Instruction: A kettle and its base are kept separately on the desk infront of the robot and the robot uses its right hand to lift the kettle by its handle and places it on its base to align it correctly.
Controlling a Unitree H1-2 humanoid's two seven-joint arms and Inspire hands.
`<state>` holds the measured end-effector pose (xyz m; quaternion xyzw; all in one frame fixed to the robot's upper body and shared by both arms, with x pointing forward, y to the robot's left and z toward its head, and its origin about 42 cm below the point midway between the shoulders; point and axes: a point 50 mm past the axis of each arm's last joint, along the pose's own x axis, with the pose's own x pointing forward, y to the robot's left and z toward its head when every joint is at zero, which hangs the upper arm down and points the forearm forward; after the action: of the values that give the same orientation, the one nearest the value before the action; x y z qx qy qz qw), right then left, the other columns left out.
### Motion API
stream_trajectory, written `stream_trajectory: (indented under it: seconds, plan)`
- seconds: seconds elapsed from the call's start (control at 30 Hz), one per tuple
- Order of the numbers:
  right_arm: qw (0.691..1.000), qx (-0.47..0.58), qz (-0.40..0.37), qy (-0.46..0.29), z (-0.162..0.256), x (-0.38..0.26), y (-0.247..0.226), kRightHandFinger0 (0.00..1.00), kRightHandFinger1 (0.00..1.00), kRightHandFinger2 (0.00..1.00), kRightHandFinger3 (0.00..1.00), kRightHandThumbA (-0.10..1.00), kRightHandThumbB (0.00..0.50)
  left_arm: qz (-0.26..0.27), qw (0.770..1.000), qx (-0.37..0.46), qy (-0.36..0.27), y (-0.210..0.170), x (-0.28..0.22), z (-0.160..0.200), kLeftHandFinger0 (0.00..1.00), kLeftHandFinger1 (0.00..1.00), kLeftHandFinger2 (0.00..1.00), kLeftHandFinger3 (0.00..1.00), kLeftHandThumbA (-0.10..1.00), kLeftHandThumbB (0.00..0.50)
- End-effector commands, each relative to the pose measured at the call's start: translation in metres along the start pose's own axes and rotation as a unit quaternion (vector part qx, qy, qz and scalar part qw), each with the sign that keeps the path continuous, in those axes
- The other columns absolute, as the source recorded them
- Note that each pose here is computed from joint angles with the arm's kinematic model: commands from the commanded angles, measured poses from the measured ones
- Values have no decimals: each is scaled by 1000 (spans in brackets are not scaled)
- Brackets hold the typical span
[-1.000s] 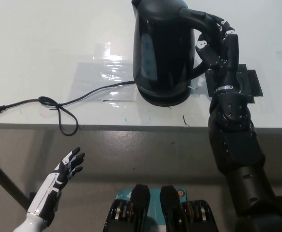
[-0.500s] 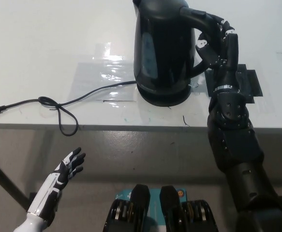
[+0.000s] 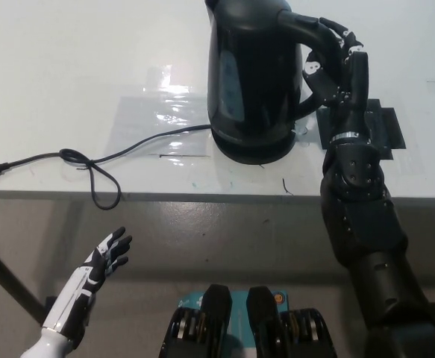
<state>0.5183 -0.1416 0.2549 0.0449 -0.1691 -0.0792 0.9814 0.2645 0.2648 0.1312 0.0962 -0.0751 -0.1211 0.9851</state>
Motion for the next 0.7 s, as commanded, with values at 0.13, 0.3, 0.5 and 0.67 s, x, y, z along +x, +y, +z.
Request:
stream_trajectory:
  seconds: [0.13, 0.3, 0.5, 0.67]
  plan:
    - [996, 18, 8, -82, 30, 1, -6, 0, 228, 643, 749, -100, 65, -8, 999, 17, -31, 8, 5, 11, 1000, 1000, 1000, 1000, 1000, 24]
    - [996, 22, 10, -87, 29, -5, -11, 0, 208, 624, 740, -100, 59, -9, 999, 14, -30, 8, 6, 11, 1000, 1000, 1000, 1000, 1000, 32]
    - [996, 30, 11, -85, 25, -11, -13, 0, 193, 593, 715, -100, 66, -9, 999, 18, -32, 8, 7, 12, 1000, 1000, 1000, 1000, 1000, 32]
    - [996, 32, 11, -78, 21, -12, -9, 0, 202, 591, 711, -100, 78, -8, 999, 16, -33, 8, 7, 13, 1000, 1000, 1000, 1000, 1000, 27]
